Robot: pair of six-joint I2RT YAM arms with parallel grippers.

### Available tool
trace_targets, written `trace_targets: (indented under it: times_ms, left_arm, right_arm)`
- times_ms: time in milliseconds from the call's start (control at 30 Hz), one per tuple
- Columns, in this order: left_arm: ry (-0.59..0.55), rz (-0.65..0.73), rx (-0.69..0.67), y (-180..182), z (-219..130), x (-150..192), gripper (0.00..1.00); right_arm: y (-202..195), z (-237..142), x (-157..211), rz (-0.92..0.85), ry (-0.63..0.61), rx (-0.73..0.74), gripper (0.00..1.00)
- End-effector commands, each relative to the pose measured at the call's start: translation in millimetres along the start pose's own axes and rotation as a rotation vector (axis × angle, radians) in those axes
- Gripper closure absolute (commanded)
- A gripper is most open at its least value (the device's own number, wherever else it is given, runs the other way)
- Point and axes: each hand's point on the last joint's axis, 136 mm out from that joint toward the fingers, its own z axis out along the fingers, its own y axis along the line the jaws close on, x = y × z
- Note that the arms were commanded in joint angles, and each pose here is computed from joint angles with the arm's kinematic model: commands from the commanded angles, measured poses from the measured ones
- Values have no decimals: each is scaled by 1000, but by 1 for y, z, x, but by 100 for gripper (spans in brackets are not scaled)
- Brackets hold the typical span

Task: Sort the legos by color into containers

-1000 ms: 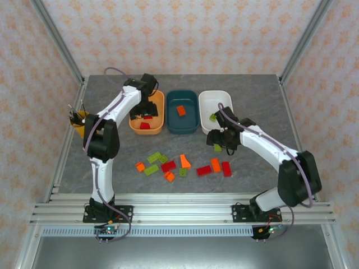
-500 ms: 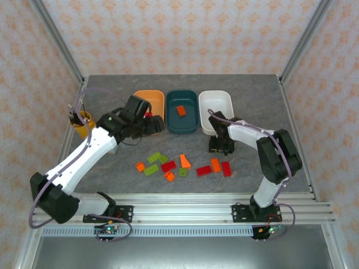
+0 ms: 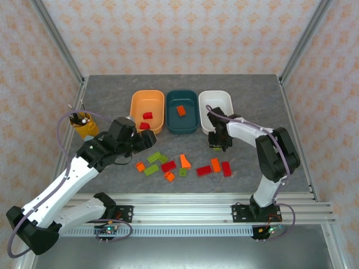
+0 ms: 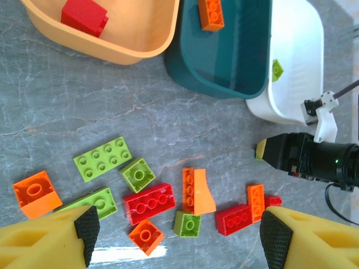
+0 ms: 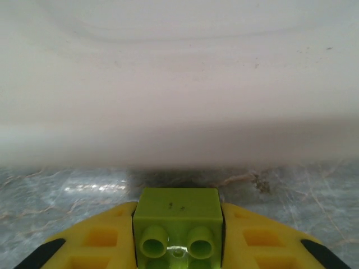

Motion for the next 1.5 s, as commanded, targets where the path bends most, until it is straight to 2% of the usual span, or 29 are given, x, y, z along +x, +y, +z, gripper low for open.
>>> trace_targets:
  times_ms: [0, 100, 167, 233, 367, 600, 700, 800, 867, 933, 1133, 1267, 1400, 1467]
  left_arm:
    - [-73, -25, 48, -14, -8, -16, 22]
    - [-77, -28, 62, -25, -5, -22, 22]
    - [-81, -24, 66, -31, -2, -26, 22]
    - [-79, -22, 66, -36, 3, -28, 22]
    - [-67, -9, 52, -42, 10, -30, 22]
    - [-54, -5, 15, -35, 11, -24, 22]
    - [-44, -16, -21, -23, 10, -18, 22]
    - [-40, -28, -52, -10, 8, -12, 22]
    - [-38, -39, -82, 0, 6, -8, 22]
    - [-33, -44, -109, 9, 4, -4, 22]
    - [-5, -68, -222, 39, 2, 10, 23]
    - [90, -104, -371, 75, 20, 37, 25]
    - [177, -180, -391, 91, 53, 63, 28]
    - [214, -246, -395, 101, 70, 72, 28]
  right_arm:
    - [14, -55, -15, 14, -112, -59, 71]
    - [16, -90, -35, 45, -189, -87, 71]
    - [12, -98, -56, 82, -208, -98, 71]
    - [8, -93, -76, 107, -191, -101, 71]
    - [7, -58, -107, 124, -103, -103, 71]
    - [9, -18, -120, 151, 2, -109, 69]
    - [8, -11, -118, 162, 12, -102, 64]
    - [7, -11, -119, 168, 7, -100, 51]
    - [8, -16, -121, 167, -7, -103, 42]
    - [8, -27, -125, 163, -32, -106, 38]
    - [17, -95, -138, 107, -199, -126, 38]
    - [60, -141, -116, -22, -325, -256, 40]
    - [116, -168, -63, -163, -413, -478, 38]
    - [133, -170, -35, -172, -399, -588, 36]
